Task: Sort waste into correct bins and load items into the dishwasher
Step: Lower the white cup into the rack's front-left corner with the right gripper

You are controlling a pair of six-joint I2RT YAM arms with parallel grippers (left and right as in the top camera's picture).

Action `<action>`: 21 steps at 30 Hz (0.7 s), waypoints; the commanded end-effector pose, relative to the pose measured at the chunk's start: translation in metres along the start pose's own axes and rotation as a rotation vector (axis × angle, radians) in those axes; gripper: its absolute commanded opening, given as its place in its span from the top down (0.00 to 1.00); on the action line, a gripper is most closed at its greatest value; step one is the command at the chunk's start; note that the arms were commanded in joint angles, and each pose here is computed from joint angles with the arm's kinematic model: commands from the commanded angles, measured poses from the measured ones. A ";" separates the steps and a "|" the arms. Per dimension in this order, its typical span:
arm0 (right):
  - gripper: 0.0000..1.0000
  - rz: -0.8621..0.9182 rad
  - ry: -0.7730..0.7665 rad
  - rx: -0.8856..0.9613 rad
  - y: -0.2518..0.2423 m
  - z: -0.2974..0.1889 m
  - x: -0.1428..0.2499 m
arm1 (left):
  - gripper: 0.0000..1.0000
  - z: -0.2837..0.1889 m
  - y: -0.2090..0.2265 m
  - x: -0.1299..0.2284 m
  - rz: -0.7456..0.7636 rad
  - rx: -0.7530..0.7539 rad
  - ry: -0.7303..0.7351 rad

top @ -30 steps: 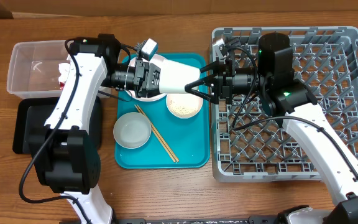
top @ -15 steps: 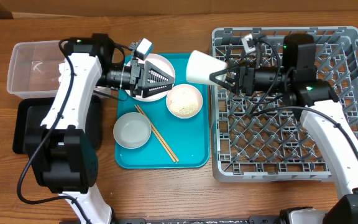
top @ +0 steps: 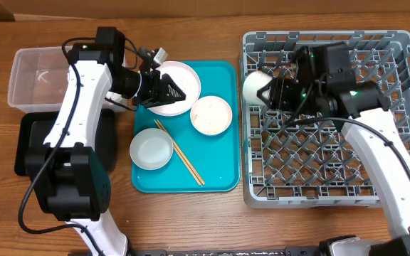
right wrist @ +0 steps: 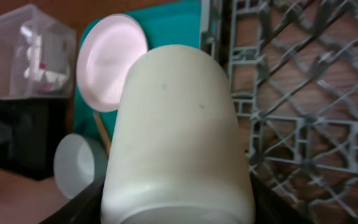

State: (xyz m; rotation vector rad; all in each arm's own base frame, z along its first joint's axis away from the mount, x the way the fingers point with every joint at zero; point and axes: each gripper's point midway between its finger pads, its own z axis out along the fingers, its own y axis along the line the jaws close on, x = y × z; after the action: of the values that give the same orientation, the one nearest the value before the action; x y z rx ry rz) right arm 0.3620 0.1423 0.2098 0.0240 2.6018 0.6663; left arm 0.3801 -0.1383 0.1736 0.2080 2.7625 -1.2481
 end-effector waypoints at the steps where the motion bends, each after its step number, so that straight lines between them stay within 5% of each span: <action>1: 0.51 -0.007 -0.158 0.226 -0.007 -0.032 -0.032 | 0.51 -0.013 0.029 -0.004 -0.037 -0.219 -0.024; 9: 0.52 0.063 -0.113 0.341 -0.015 -0.039 -0.013 | 0.51 -0.018 0.048 -0.005 -0.031 -0.332 -0.029; 21: 0.52 0.267 0.319 0.446 -0.030 -0.066 0.096 | 0.50 -0.019 0.049 -0.012 -0.012 -0.340 -0.052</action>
State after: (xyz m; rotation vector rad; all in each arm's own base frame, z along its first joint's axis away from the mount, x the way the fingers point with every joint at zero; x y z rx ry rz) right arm 0.2569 0.0918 0.1959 0.3787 3.0361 0.1078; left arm 0.3937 -0.0954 0.1393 0.1254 2.9125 -0.7795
